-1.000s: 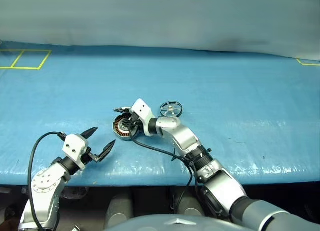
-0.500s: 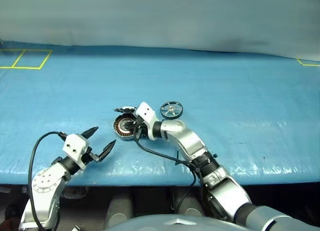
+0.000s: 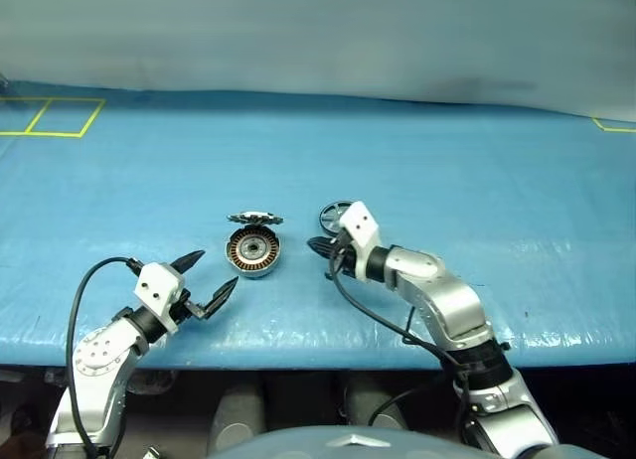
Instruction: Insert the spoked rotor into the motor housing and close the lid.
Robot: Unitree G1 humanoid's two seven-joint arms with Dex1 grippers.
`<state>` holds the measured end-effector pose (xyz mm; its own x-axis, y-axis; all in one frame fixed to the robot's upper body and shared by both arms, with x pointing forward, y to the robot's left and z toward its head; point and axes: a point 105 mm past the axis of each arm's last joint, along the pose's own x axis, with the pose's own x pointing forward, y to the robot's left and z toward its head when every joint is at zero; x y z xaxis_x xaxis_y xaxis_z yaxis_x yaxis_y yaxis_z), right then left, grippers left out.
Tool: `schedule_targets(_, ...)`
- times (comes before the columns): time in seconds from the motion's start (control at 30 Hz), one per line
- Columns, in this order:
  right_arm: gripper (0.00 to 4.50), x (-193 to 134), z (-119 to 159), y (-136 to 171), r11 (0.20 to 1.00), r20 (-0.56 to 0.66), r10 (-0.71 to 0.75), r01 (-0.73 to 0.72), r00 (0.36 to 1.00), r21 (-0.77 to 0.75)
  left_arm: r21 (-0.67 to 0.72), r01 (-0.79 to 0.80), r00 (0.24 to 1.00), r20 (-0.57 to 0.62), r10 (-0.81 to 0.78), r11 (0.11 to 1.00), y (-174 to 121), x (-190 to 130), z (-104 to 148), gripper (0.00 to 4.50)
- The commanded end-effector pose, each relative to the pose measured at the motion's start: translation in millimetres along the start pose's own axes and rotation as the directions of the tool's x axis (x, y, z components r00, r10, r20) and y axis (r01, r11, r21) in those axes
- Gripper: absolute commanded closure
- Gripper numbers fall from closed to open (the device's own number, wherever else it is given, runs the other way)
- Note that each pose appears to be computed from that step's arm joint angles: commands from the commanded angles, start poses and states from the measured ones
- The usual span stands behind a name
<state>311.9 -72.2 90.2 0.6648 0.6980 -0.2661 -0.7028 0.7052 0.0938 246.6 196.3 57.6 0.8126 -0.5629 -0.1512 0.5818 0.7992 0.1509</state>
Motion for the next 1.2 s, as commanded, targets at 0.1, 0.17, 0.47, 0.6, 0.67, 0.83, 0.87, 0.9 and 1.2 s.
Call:
schedule_targets(0.1,3.25,-27,31,-31,0.971,0.154,-0.191,0.164,0.969,0.171,0.021,0.03,0.999,0.027,-0.03,0.999,0,4,7,0.0)
schedule_targets(0.17,2.58,-30,29,-40,0.947,0.159,-0.242,0.197,0.957,0.254,0.022,0.034,0.999,0.026,-0.035,0.999,0,5,7,0.0)
schedule_targets(0.47,2.58,-11,17,-30,0.98,0.096,-0.196,0.191,0.976,0.063,0.027,0.051,0.998,0.023,-0.052,0.998,0,9,7,0.0)
schedule_targets(0.6,2.58,-3,14,-31,0.981,0.068,-0.191,0.193,0.979,-0.025,0.031,0.045,0.999,0.023,-0.046,0.999,1,9,8,0.0)
schedule_targets(0.67,2.58,0,9,-28,0.984,0.045,-0.174,0.176,0.984,-0.043,0.03,0.037,0.999,0.021,-0.038,0.999,2,7,7,0.0)
schedule_targets(0.83,2.58,6,-11,-36,0.976,-0.037,-0.209,0.207,0.977,-0.065,0.025,0.022,1.0,0.014,-0.022,0.999,1,2,4,0.0)
schedule_targets(0.87,2.58,6,-15,-38,0.974,-0.055,-0.219,0.216,0.974,-0.064,0.025,0.018,1.0,0.013,-0.019,1.0,1,2,4,0.0)
schedule_targets(0.9,2.58,7,-17,-38,0.974,-0.066,-0.222,0.218,0.973,-0.057,0.025,0.015,1.0,0.013,-0.015,1.0,1,2,4,0.0)
schedule_targets(1.2,3.15,6,-26,-44,0.967,-0.094,-0.254,0.255,0.963,-0.007,0.025,0.008,1.0,0.013,-0.008,1.0,1,1,4,0.0)
